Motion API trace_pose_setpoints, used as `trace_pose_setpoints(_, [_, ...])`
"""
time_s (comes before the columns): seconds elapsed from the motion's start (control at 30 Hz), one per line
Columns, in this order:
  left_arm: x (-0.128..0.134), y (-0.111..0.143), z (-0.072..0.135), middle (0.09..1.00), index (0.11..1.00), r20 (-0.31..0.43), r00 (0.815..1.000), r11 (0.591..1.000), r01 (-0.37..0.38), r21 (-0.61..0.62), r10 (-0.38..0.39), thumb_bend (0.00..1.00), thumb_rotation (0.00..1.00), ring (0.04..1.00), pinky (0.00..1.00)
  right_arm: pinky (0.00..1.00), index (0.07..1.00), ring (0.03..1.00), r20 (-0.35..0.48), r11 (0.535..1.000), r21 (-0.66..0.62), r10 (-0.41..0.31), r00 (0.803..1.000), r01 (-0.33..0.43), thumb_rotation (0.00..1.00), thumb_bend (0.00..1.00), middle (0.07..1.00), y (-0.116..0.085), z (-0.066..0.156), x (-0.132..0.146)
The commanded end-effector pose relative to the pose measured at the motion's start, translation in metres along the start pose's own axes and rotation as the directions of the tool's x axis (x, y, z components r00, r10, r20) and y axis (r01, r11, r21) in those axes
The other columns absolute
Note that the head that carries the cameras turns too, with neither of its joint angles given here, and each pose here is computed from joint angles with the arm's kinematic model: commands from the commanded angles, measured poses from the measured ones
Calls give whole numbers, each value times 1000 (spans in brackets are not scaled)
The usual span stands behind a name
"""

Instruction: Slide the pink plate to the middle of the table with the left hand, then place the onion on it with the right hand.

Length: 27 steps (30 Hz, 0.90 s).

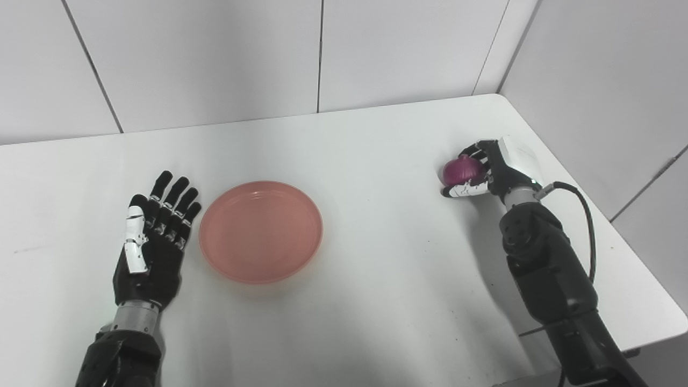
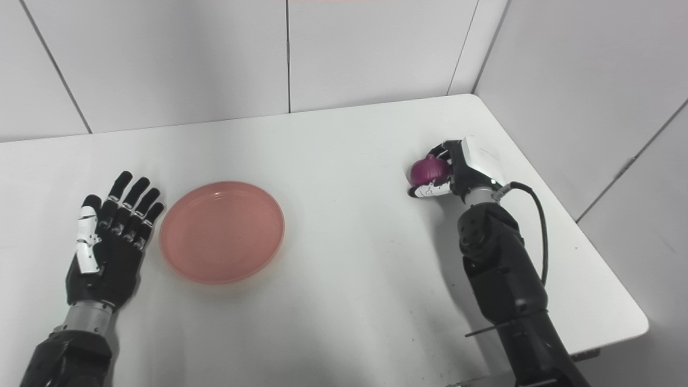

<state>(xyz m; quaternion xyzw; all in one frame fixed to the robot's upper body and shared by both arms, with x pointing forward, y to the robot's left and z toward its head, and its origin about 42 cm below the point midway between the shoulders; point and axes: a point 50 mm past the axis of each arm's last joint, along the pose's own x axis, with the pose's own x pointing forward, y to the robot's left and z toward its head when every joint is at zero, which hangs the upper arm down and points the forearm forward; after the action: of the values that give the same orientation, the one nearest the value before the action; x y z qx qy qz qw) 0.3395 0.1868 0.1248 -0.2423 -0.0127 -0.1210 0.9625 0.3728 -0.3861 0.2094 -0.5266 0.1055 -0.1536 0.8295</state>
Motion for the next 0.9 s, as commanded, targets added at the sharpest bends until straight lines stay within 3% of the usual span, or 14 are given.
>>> trace_pose_setpoints(0.0, [-13, 8, -16, 922, 917, -77, 996, 999, -49, -20, 47, 415, 1000, 928, 961, 387, 575, 488, 10, 999, -24, -24, 1000, 25, 118, 739, 559, -13, 4, 6])
trace_pose_setpoints(0.23, [-13, 8, -17, 921, 917, -76, 996, 999, -48, -16, 47, 415, 1000, 927, 958, 290, 528, 384, 31, 999, -26, -25, 999, 26, 129, 676, 468, -13, 5, 4])
trace_pose_setpoints(0.4, [-13, 8, -18, 921, 917, -78, 996, 998, -52, -26, 50, 415, 1000, 928, 961, 306, 529, 406, 46, 999, -18, -42, 998, 43, 125, 655, 485, -14, 7, 1])
trace_pose_setpoints(0.6, [-13, 9, -19, 924, 922, -79, 996, 999, -50, -21, 48, 414, 1000, 929, 960, 275, 532, 361, 66, 998, 0, -69, 995, 69, 115, 637, 448, -18, 12, -4])
trace_pose_setpoints(0.8, [-12, 7, -17, 919, 917, -79, 996, 999, -49, -14, 48, 414, 1000, 924, 953, 272, 505, 361, 137, 991, 66, -122, 983, 113, 98, 633, 440, -30, 28, -16])
trace_pose_setpoints(0.87, [-12, 7, -18, 923, 923, -78, 996, 999, -48, -12, 46, 411, 1000, 929, 959, 272, 493, 361, 157, 988, 82, -139, 978, 127, 126, 553, 441, -33, 35, -20])
